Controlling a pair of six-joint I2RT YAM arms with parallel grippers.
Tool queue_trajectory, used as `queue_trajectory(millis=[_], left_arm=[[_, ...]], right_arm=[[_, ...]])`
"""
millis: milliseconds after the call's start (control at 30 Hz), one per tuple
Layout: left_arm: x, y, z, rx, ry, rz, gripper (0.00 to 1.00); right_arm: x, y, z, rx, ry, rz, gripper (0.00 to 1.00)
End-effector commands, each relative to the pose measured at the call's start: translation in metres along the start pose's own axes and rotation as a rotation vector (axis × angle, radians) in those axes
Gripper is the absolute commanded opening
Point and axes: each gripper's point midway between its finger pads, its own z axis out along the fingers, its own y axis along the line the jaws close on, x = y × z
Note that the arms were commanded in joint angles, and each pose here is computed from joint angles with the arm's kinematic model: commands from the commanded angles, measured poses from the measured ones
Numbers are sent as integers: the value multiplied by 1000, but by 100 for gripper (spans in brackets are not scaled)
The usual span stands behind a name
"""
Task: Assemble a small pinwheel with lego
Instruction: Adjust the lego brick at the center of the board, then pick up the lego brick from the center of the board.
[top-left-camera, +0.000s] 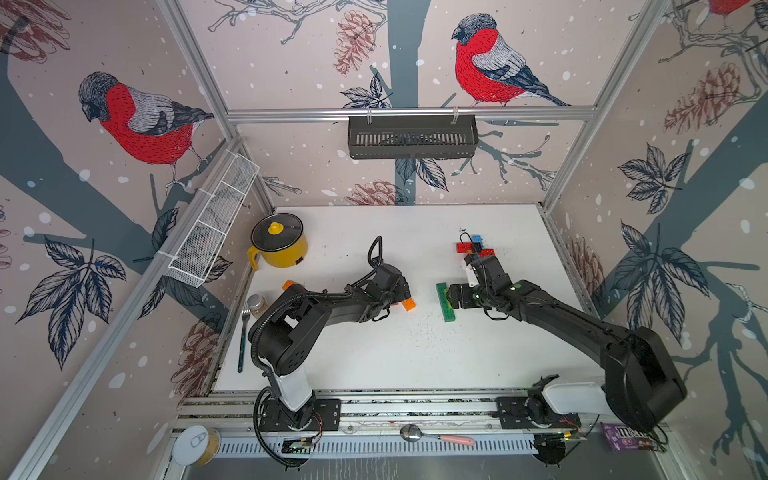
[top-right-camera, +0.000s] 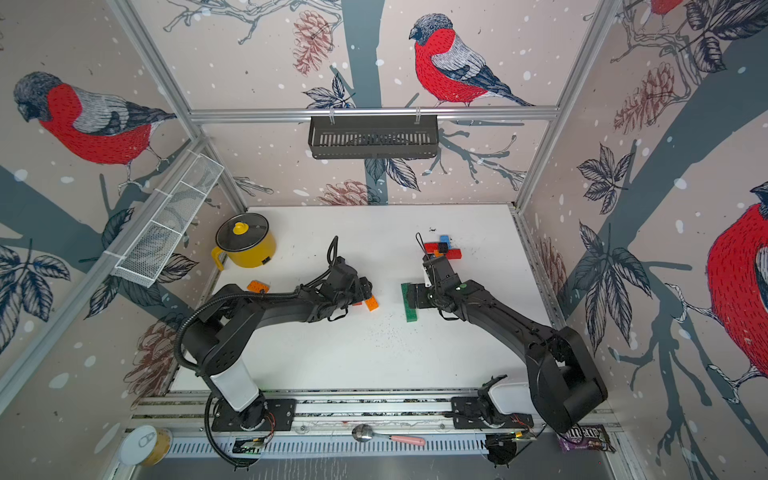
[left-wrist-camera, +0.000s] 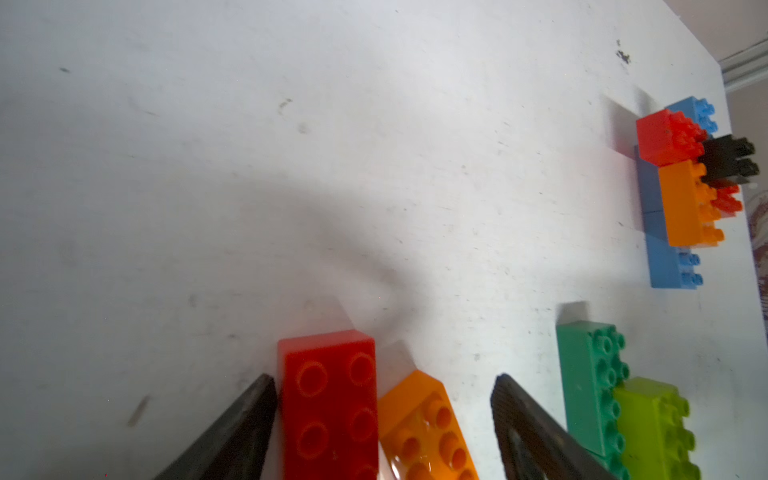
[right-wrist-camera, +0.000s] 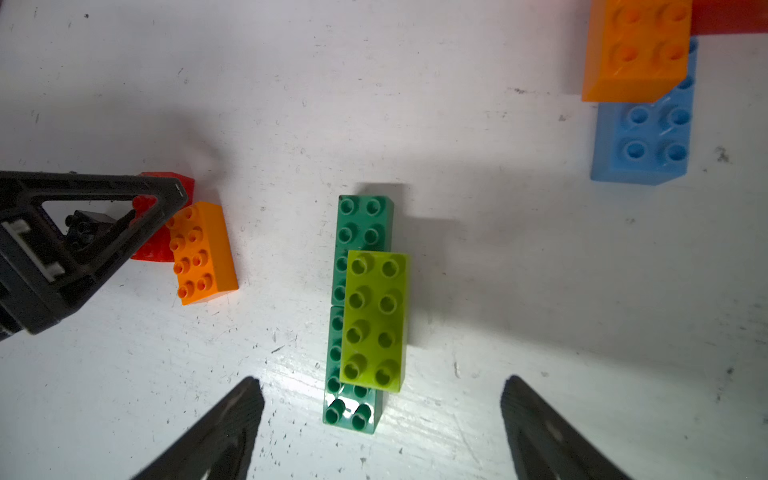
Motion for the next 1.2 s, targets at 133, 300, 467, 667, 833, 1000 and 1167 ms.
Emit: queue_trajectory(millis=[133, 300, 467, 667, 833, 1000, 1167], left_arm=[[-3, 2, -38, 10, -83, 121, 82], [22, 15, -55, -7, -79, 137, 79], [38, -9, -64, 105, -63, 185, 71], [63, -28, -55, 84, -13, 153, 60], [70, -24, -37, 0, 10, 116, 60], [67, -20, -25, -52, -6, 108, 62], [65, -9, -14, -146, -14, 101, 59]], right_arm=[[-13, 7, -6, -43, -53, 8, 100], [-21, 9, -12, -81, -83, 27, 99], [-19, 2, -9, -71, -75, 50, 99], [-13, -1, -7, -75, -70, 68, 99], [-12, 0, -10, -83, -75, 68, 99], [-13, -2, -15, -81, -80, 67, 99], [-9, -6, -14, -80, -74, 78, 99]])
